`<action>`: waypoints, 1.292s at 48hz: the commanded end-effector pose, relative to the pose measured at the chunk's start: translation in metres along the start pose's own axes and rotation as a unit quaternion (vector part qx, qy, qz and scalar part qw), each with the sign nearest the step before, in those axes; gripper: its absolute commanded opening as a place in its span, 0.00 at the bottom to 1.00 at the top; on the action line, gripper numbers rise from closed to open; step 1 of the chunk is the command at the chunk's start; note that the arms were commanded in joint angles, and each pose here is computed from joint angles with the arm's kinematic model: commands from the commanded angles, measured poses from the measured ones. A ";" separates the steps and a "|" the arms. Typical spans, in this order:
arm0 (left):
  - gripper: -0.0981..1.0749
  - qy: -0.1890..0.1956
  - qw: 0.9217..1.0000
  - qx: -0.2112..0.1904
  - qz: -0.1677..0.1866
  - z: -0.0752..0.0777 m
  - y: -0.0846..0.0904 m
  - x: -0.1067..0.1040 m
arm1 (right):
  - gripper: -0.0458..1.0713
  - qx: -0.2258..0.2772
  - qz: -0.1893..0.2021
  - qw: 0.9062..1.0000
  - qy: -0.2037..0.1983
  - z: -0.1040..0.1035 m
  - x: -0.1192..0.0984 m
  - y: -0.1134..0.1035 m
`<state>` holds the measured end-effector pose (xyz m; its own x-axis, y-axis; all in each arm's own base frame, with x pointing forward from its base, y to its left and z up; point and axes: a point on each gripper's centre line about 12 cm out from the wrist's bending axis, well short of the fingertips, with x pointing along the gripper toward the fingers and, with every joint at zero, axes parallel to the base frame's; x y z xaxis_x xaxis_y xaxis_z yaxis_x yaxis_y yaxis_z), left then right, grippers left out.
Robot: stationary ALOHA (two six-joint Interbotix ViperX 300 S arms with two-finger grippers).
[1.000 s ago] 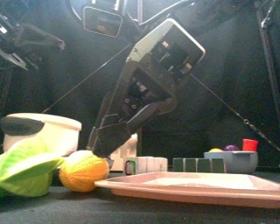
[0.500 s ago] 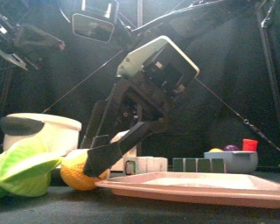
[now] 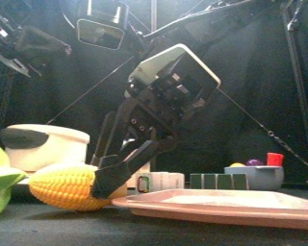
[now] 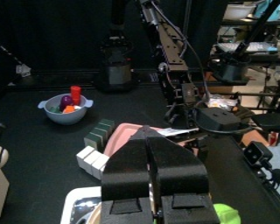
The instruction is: Place corn on big plate
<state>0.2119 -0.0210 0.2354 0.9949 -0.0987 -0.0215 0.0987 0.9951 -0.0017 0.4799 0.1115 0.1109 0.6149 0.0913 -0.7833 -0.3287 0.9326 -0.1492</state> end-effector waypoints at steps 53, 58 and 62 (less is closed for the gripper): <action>0.05 -0.012 1.000 -0.001 0.000 0.007 0.000 0.002 | 0.54 0.304 0.062 0.944 -0.117 -0.001 -0.145 -0.017; 0.05 -0.012 1.000 0.001 -0.001 0.006 0.000 0.002 | 0.54 0.334 0.059 0.930 -0.146 -0.005 -0.154 -0.020; 0.05 -0.011 1.000 0.001 -0.001 0.006 0.000 0.002 | 0.54 0.343 0.055 0.925 -0.153 -0.011 -0.156 -0.020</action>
<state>0.2119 -0.0209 0.2356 0.9950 -0.0980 -0.0199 0.0980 0.9952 -0.0031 0.3876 0.0789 0.2110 0.7649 0.2077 -0.6097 0.0663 0.9162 0.3953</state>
